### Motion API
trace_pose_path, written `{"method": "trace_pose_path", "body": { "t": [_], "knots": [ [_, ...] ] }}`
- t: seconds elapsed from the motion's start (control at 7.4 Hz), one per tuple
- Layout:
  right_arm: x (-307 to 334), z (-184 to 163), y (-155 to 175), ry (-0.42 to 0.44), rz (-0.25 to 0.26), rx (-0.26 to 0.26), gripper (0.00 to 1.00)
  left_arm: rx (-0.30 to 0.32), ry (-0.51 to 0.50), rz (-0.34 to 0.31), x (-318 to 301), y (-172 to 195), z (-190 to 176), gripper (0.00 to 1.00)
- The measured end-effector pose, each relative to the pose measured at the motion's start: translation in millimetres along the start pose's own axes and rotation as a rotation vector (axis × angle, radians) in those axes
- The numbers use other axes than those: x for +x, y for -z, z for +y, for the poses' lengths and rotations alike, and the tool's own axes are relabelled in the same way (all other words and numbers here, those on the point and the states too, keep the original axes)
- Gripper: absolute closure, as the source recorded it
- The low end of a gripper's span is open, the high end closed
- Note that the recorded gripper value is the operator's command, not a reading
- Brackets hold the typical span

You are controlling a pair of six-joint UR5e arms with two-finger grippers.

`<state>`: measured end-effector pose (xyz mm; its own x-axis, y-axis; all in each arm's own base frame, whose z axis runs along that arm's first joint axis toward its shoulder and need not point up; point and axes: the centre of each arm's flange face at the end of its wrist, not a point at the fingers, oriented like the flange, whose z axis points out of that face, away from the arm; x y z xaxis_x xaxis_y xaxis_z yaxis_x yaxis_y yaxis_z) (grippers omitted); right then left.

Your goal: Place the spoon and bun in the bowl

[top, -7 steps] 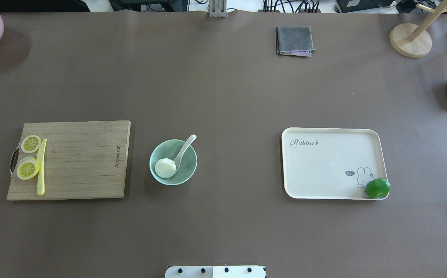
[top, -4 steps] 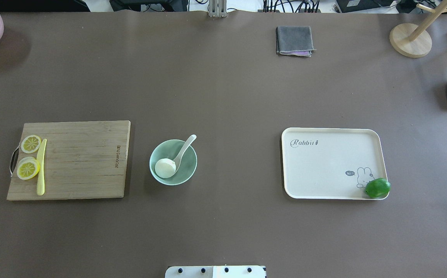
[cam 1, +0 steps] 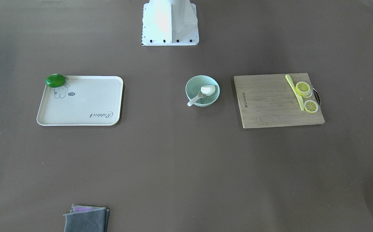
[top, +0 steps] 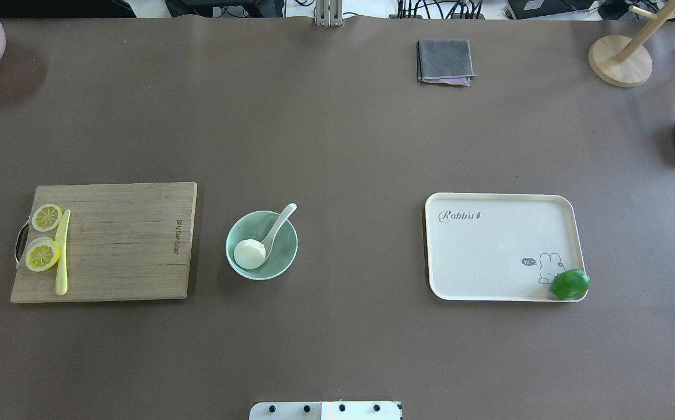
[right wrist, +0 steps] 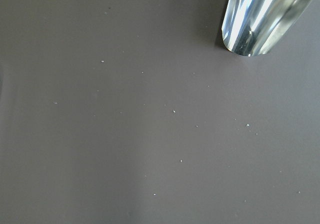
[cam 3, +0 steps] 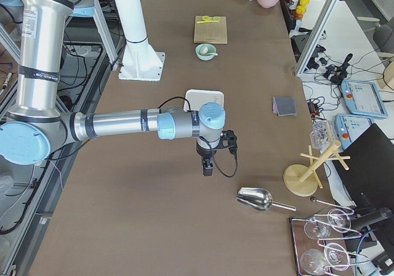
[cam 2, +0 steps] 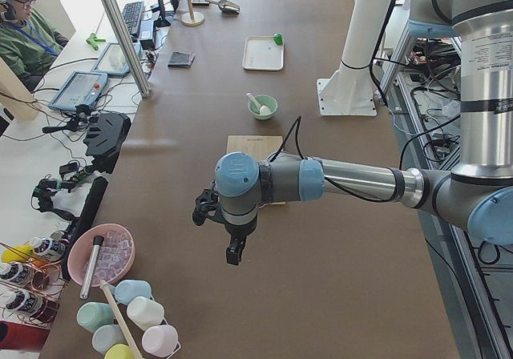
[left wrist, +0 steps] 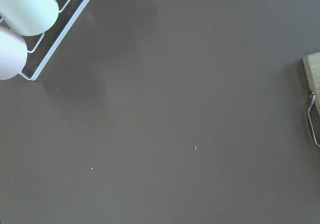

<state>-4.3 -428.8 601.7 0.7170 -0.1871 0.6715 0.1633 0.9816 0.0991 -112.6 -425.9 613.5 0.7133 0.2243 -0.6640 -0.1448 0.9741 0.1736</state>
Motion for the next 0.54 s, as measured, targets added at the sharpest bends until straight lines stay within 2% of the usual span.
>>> {"method": "trace_pose_path", "body": {
  "t": [0.54],
  "knots": [
    [-1.2,-0.3,-1.2,0.003,0.000,-0.003,0.00,-0.001,-0.001,0.000,0.5,-0.5,-0.3,0.00]
  ]
}}
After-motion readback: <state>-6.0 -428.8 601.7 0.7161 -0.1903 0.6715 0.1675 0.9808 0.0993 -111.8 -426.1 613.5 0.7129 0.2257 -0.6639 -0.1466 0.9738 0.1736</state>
